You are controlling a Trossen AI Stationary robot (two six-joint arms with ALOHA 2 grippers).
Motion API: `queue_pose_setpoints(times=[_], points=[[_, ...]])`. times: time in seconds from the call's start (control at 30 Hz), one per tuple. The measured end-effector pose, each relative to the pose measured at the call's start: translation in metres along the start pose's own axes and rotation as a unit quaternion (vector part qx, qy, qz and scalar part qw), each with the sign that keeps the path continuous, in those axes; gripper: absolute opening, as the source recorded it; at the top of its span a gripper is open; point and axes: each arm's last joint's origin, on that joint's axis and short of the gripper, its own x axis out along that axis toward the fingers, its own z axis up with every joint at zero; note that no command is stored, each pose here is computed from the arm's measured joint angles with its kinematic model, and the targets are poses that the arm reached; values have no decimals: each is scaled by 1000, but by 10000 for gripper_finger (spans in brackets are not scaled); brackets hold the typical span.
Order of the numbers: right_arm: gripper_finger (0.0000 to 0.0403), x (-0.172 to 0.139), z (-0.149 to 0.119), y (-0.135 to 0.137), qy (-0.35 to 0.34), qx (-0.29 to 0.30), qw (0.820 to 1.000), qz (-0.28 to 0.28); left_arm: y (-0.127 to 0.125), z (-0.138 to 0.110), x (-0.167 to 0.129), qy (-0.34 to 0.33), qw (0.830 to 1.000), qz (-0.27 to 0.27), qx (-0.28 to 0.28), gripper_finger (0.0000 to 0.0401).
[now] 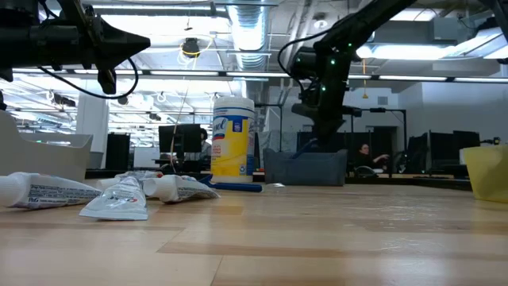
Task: Pick & Place Travel size toiletries
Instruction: Put the blue razor into the black bin
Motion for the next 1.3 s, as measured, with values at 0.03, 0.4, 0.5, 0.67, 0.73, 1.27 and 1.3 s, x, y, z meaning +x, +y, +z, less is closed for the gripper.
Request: queue_pose_setpoints(times=[0.03,0.4,0.5,0.67,0.73,1.27,1.3], points=[[35,0,0,1,-1,0,1000,1,0,0,0,0,1000,0,0,0],[81,-1,3,4,-20,6,1000,10,0,0,0,0,1000,0,0,0],[103,-1,3,4,-20,6,1000,11,0,0,0,0,1000,0,0,0],[150,-2,4,5,-20,19,1000,15,0,0,0,0,1000,0,0,0],[167,-6,7,7,-26,27,999,22,0,0,0,0,1000,0,0,0],[180,-99,6,96,-131,-56,980,139,0,0,0,0,1000,0,0,0],[179,-103,2,103,-136,-64,978,148,0,0,0,0,1000,0,0,0]])
